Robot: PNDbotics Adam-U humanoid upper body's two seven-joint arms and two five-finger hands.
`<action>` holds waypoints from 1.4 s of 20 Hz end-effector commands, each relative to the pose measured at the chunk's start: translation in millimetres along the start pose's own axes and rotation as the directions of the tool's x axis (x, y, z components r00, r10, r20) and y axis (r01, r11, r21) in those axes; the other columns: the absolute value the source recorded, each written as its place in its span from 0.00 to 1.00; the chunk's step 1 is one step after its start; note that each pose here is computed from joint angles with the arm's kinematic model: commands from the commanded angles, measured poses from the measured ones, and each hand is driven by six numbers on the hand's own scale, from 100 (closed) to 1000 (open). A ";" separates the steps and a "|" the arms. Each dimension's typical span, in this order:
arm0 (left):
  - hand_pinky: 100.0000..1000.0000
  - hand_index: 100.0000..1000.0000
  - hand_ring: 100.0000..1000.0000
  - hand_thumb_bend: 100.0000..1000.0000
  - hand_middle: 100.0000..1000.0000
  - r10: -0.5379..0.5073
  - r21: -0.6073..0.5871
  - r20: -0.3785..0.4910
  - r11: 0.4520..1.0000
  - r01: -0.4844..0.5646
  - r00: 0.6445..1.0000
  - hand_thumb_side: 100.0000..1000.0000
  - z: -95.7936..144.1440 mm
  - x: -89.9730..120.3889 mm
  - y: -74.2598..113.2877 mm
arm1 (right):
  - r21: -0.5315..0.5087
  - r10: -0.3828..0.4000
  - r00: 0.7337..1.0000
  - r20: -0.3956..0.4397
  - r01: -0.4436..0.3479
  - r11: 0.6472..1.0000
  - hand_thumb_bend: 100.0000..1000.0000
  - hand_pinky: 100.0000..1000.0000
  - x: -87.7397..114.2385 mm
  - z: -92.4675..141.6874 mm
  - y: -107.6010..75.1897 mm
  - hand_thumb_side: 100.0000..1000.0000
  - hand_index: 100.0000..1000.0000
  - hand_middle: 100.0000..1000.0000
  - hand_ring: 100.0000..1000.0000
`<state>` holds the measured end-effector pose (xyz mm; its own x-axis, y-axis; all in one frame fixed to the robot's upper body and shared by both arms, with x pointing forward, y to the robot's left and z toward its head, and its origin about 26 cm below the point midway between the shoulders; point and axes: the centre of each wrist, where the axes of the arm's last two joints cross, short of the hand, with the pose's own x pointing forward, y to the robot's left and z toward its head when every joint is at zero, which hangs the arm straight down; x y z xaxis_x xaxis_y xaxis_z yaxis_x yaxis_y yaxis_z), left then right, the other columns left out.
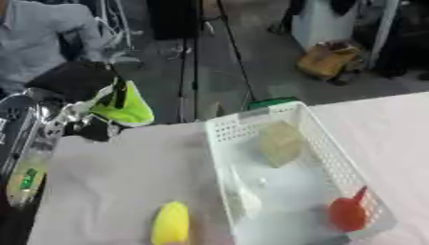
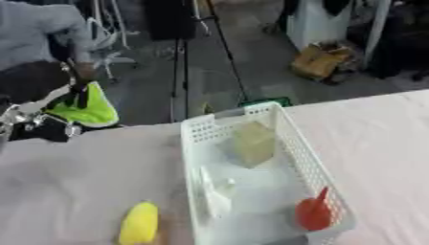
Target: Pick up objects on the table and place them in the box.
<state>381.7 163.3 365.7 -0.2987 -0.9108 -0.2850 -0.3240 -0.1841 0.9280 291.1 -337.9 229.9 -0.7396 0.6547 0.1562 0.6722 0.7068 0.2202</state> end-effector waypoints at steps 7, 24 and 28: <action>0.00 0.47 0.26 0.39 0.33 -0.014 0.115 0.086 0.993 0.005 0.996 0.00 6.1 3.8 41.2 | 0.003 -0.047 0.998 0.049 0.047 0.999 0.00 0.89 4.8 -12.9 3.2 1.00 0.72 0.63 0.85; 0.00 0.47 0.26 0.39 0.33 -0.029 0.176 0.304 0.984 -0.027 0.952 0.00 -10.0 40.3 56.9 | 0.008 -0.086 0.995 0.053 0.086 0.996 0.00 0.89 7.0 -19.8 9.0 1.00 0.72 0.63 0.85; 0.00 0.47 0.26 0.42 0.33 -0.056 0.201 0.324 0.980 -0.011 0.944 0.00 -15.2 52.2 57.5 | 0.007 -0.093 0.994 0.052 0.093 0.996 0.00 0.89 7.4 -20.5 10.2 1.00 0.72 0.63 0.85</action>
<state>365.7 101.1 398.4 -0.5682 -0.7330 -0.3740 -0.4561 -0.0978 0.8845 295.0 -331.0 241.9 -0.7844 0.6050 0.1368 0.6196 0.7533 0.2206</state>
